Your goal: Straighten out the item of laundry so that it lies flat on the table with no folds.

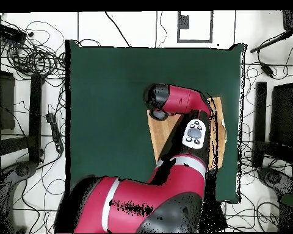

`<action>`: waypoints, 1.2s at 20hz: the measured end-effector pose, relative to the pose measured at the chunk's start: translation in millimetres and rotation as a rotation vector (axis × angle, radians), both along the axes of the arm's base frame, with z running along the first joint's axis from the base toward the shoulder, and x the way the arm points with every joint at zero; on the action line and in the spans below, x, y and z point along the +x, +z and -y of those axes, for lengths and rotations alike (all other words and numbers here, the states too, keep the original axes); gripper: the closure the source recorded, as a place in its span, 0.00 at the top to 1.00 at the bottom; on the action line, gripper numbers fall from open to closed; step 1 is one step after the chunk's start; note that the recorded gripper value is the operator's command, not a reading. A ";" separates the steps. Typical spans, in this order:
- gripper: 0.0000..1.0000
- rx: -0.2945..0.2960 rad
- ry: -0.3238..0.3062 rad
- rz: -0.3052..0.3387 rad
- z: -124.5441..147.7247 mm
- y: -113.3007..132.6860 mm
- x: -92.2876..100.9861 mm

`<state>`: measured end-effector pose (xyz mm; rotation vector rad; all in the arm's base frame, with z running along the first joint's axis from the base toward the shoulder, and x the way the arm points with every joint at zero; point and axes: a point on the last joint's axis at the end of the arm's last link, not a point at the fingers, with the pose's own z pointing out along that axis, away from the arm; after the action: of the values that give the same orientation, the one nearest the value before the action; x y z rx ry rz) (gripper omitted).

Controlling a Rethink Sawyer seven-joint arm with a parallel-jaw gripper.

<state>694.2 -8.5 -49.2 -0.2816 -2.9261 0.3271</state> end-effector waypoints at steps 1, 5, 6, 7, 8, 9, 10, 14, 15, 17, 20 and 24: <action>1.00 0.008 -0.007 0.003 1.5 0.1 -0.5; 1.00 0.038 -0.031 0.007 6.0 0.3 -1.0; 1.00 0.041 -0.034 0.008 6.7 0.3 -0.9; 1.00 0.045 -0.037 0.008 7.4 0.2 -0.9; 1.00 0.046 -0.038 0.008 7.6 0.2 -0.8; 1.00 0.051 -0.041 0.008 8.3 0.0 -0.7; 1.00 0.052 -0.042 0.008 8.5 0.0 -0.6; 1.00 0.058 -0.046 0.009 9.1 -0.1 -0.5; 1.00 0.059 -0.047 0.009 9.2 0.0 -0.5; 1.00 0.060 -0.048 0.009 9.3 0.1 -0.8; 1.00 0.061 -0.048 0.009 9.4 0.5 -1.2; 1.00 0.062 -0.049 0.009 9.2 0.7 -1.5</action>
<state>692.7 -17.7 -48.5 -0.3452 -2.9259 0.2284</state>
